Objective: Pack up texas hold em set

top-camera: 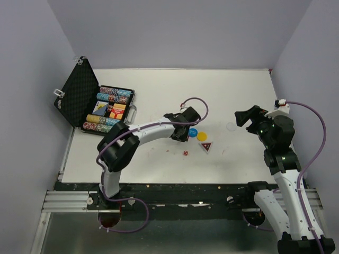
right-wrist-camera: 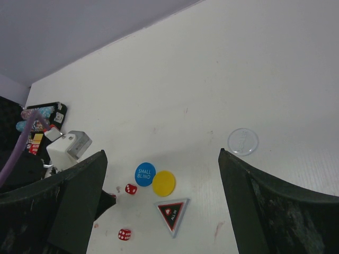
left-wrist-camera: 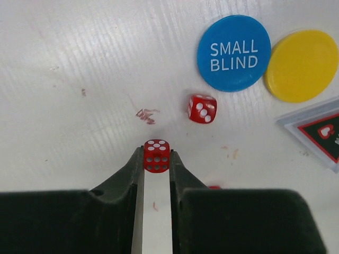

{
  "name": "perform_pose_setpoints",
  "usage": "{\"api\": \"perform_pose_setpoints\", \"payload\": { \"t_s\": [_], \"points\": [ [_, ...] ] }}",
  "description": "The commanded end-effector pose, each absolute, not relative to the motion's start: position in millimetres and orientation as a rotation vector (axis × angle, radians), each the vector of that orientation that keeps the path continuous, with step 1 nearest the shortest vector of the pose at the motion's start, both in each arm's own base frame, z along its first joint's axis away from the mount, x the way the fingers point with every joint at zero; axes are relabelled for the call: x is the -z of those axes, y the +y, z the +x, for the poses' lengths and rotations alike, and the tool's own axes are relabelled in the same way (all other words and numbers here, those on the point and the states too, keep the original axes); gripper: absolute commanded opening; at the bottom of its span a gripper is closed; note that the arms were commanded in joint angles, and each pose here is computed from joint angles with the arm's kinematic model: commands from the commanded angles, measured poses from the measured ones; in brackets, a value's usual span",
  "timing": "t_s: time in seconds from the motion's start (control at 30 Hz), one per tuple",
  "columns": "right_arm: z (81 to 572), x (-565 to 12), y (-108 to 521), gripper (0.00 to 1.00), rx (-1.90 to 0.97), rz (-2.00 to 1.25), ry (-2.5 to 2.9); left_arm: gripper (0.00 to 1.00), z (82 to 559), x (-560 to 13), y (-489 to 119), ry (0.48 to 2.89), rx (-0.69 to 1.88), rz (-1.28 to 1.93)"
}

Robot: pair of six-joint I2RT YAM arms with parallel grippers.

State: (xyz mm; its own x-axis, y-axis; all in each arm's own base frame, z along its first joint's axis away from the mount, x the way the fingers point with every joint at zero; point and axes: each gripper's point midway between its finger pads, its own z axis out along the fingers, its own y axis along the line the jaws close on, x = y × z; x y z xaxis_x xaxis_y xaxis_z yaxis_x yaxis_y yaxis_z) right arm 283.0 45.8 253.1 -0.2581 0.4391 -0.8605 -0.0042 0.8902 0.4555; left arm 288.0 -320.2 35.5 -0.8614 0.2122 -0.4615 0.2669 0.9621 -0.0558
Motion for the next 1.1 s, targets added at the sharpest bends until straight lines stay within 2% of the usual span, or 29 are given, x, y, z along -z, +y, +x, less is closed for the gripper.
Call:
{"api": "perform_pose_setpoints", "payload": {
  "t_s": [0.0,0.13,0.37,0.57,0.83,1.07],
  "points": [
    [281,-255,47,0.94,-0.44,0.302,1.788,0.13,298,-82,-290,2.543,0.151,0.386],
    [281,-255,47,0.94,-0.439,0.305,1.788,0.12,308,-102,-244,2.485,0.102,0.396],
    [282,-255,47,0.94,-0.439,0.305,1.79,0.12,349,-132,-142,2.434,0.039,0.218],
    [282,-255,47,0.94,-0.438,0.304,1.79,0.12,365,-150,-74,2.429,-0.142,0.188],
    [283,-255,49,0.94,-0.446,0.296,1.796,0.11,409,-129,8,2.455,-0.176,-0.059],
    [285,-254,48,0.94,-0.439,0.297,1.808,0.11,437,-121,51,2.481,-0.293,-0.107]
  ]
}}
